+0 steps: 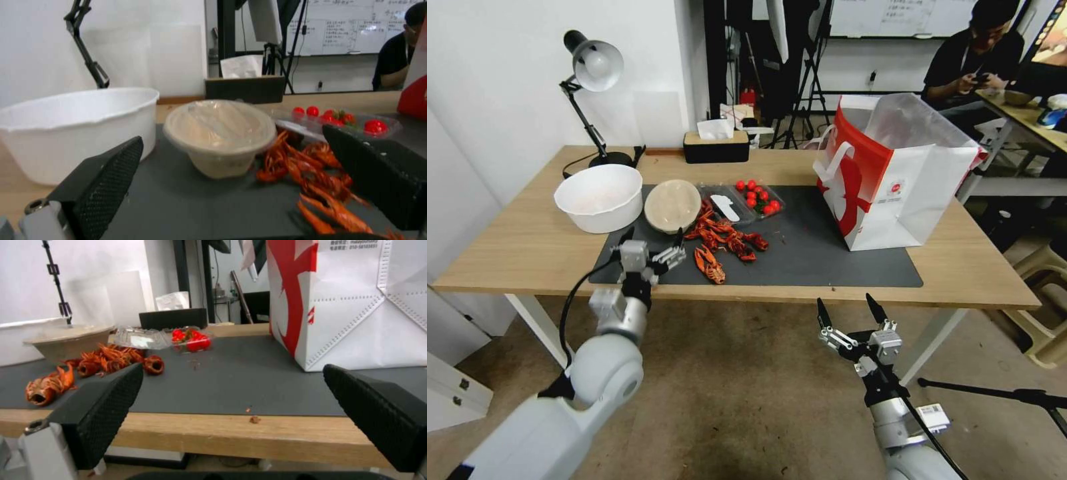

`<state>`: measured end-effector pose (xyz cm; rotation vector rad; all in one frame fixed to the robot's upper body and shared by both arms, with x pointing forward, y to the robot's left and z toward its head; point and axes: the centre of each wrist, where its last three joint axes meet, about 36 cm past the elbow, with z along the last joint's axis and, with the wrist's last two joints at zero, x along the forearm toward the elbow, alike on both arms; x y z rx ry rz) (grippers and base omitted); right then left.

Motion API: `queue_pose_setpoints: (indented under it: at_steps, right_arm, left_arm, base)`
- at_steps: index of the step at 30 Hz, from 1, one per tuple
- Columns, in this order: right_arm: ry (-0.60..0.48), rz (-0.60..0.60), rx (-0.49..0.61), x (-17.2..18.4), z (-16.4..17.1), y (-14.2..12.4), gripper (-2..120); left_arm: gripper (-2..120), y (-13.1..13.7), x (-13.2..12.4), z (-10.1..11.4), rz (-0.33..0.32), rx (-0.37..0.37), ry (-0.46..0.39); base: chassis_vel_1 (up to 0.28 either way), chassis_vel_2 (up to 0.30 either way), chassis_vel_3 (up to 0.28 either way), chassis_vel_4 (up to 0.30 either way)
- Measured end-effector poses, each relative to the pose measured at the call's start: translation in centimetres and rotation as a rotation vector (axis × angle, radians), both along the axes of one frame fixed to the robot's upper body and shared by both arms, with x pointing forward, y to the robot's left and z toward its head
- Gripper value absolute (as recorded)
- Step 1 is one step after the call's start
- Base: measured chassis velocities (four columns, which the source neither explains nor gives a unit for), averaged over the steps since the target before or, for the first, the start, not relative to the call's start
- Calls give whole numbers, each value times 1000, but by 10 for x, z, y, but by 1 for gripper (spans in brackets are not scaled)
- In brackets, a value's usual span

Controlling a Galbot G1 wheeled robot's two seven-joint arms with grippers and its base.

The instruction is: Pick up the trash from the table and place it into the takeout bag.

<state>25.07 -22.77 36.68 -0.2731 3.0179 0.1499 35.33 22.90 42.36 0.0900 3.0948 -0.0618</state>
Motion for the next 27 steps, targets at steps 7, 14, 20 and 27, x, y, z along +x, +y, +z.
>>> queue_pose_setpoints:
  at_steps: [7, 14, 20, 27]
  right_arm:
    - [-9, -9, -12, 2, 3, -8, 100]
    - [-11, -19, -11, 2, 3, -10, 100]
    - [-11, -18, -11, 1, 3, -10, 100]
    - [-11, -14, -14, 0, 3, -9, 100]
  left_arm:
    - [100, 2, -23, -10, -22, -20, 19]
    - [100, 2, -35, -21, -22, -37, 12]
    - [100, 4, -39, -24, -31, -38, 20]
    - [100, 5, -43, -28, -43, -47, 31]
  base:
    - [0, 0, 0, 0]
    - [0, 0, 0, 0]
    - [0, 0, 0, 0]
    - [0, 0, 0, 0]
